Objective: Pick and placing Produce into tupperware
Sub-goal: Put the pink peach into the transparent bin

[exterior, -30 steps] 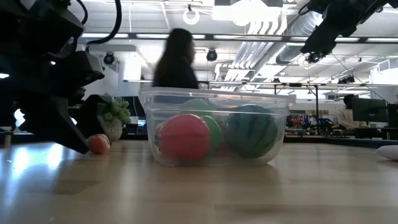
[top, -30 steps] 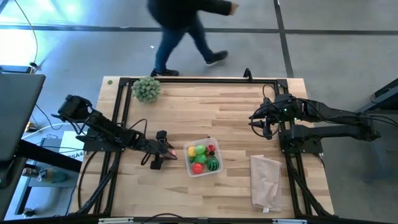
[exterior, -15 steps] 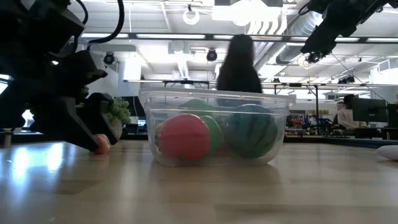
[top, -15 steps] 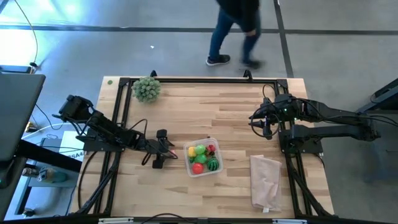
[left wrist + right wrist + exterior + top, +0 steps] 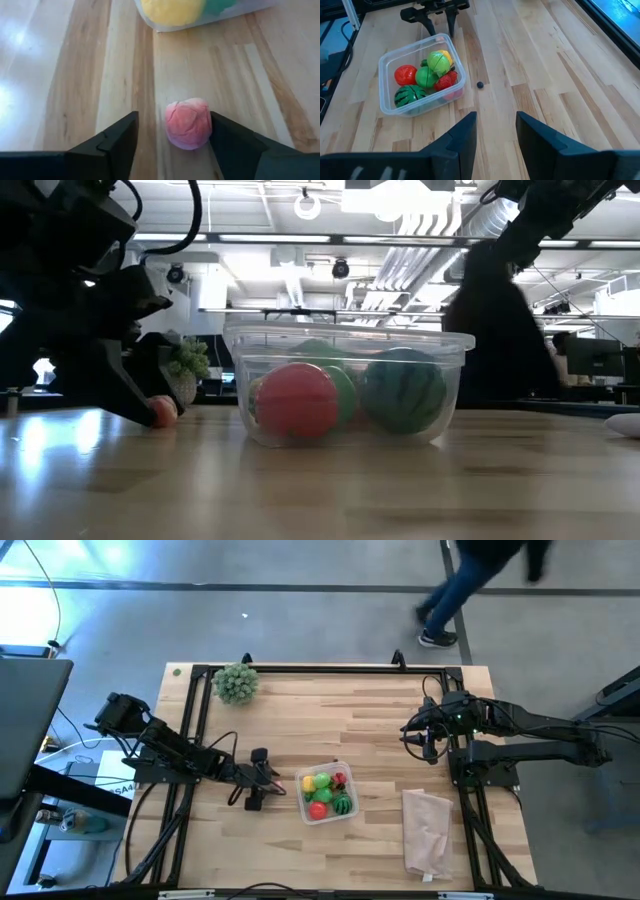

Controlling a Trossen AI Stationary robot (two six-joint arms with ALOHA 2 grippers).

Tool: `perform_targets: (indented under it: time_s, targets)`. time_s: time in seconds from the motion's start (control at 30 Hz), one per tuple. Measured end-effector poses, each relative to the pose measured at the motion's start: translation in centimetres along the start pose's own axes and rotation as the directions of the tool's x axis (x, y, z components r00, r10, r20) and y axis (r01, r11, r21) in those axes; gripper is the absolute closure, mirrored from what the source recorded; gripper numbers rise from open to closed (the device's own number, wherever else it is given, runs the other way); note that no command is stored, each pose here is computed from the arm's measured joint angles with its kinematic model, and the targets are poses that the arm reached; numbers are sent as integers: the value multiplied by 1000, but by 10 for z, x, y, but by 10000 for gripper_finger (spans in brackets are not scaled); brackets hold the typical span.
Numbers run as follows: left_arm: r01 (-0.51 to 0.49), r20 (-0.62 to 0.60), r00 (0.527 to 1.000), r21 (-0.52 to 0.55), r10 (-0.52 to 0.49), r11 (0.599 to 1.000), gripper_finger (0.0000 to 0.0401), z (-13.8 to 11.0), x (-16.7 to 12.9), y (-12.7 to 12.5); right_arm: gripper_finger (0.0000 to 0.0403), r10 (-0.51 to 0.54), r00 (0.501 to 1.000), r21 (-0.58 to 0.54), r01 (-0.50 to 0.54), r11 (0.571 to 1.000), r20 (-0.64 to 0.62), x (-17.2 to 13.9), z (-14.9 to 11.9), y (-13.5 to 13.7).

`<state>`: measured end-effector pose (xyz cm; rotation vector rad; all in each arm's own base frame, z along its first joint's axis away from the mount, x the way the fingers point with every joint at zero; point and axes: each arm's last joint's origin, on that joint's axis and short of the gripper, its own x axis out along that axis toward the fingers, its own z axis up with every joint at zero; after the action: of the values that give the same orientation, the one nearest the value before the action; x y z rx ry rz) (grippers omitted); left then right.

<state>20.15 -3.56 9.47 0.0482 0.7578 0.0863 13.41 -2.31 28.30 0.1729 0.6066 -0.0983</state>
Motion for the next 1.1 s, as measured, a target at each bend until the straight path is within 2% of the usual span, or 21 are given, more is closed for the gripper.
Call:
perform_targets:
  time_s: [0.23,0.47,0.8,1.1]
  targets:
    - [52,-6,999,-1,-52,999,243,0,0,-2,274,0,1000,0,0,1000,0,0,0,0]
    - [57,7,998,-5,-57,998,279,1,0,-2,274,0,1000,0,0,1000,0,0,0,0]
    - [60,37,998,-10,-59,998,286,4,0,-2,274,0,1000,0,0,1000,0,0,0,0]
    - [70,151,986,3,-70,998,286,29,0,-6,274,0,1000,0,0,1000,0,0,0,0]
